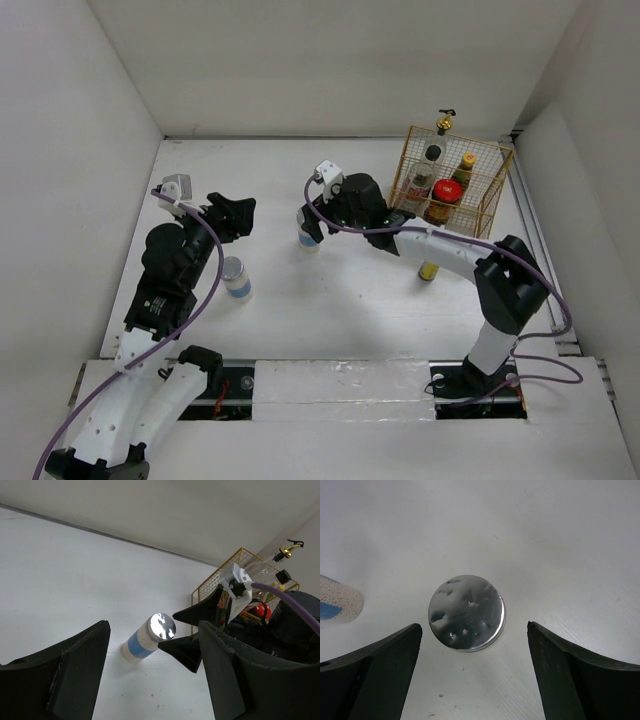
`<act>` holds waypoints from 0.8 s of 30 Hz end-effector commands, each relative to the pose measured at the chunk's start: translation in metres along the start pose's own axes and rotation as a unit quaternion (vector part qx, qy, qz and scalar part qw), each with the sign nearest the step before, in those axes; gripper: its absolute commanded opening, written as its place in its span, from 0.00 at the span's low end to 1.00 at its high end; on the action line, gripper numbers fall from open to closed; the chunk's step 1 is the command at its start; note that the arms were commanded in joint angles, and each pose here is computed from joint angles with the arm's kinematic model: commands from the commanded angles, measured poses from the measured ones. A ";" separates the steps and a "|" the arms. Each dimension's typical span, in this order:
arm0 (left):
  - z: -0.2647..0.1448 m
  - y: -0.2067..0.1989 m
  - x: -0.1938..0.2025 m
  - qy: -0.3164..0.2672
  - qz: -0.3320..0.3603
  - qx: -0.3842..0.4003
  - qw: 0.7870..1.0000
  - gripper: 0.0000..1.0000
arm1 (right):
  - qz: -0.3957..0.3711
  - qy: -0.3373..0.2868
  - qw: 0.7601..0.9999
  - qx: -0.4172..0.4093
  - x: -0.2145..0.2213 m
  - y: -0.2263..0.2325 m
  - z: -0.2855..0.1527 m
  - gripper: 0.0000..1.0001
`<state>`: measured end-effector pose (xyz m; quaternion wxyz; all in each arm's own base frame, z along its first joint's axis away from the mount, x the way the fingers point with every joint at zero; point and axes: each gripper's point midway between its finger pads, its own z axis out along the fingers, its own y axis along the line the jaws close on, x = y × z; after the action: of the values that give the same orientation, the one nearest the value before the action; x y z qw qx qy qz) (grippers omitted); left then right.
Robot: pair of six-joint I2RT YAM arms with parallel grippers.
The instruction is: Organize the condiment bottles
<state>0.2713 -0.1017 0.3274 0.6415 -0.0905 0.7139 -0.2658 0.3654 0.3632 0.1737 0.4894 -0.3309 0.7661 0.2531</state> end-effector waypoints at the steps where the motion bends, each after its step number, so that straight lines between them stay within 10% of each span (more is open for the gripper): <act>1: -0.001 -0.004 -0.012 -0.023 -0.004 0.007 1.000 0.66 | -0.014 -0.032 0.999 -0.029 -0.023 0.014 0.011 0.92; 4: -0.001 -0.006 -0.011 -0.020 -0.004 0.012 1.000 0.66 | -0.014 -0.029 0.999 -0.030 -0.022 0.012 0.021 0.88; 11: -0.001 -0.006 -0.011 -0.020 -0.004 0.012 1.000 0.66 | 0.008 -0.110 0.994 -0.002 -0.061 0.011 -0.003 0.45; 24: 0.001 -0.004 -0.008 -0.016 -0.004 0.010 1.000 0.66 | 0.030 -0.273 0.947 0.169 -0.118 -0.050 -0.210 0.38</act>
<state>0.2716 -0.1018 0.3270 0.6410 -0.0904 0.7144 -0.2657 0.3154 0.2485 0.3183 0.6634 -0.2022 0.6827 0.2301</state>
